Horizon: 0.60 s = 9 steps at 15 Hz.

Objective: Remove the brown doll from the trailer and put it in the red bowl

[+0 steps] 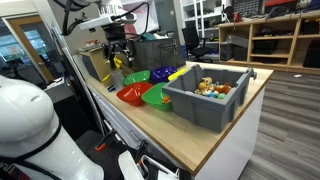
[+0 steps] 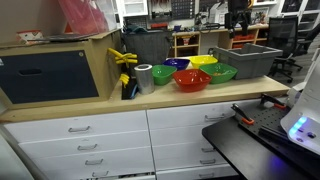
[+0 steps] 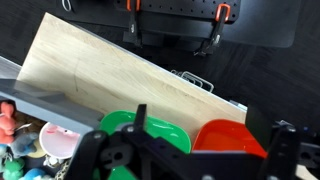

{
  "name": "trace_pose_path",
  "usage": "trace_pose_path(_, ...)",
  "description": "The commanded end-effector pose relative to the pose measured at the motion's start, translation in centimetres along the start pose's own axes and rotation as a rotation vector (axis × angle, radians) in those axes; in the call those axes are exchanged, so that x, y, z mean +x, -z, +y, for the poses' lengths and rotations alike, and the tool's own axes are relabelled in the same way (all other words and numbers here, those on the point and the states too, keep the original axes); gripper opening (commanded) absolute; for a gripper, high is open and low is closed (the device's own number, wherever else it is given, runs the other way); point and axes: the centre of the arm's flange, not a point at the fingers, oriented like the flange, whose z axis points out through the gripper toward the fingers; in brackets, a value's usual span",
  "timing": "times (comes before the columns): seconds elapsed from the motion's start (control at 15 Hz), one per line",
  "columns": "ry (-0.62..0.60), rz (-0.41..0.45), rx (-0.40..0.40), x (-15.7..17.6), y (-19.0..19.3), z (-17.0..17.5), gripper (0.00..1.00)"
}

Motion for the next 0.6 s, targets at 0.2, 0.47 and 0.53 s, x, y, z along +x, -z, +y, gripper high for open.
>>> trace_pose_path(0.2, -0.015, 0.037, -0.001, 2.3, 1.9, 1.6, 1.0)
trace_pose_path(0.47, -0.063, 0.114, 0.011, 5.4, 3.8, 3.6, 1.0)
trace_pose_path(0.53, -0.074, 0.131, 0.01, 6.2, 4.1, 4.2, 1.0)
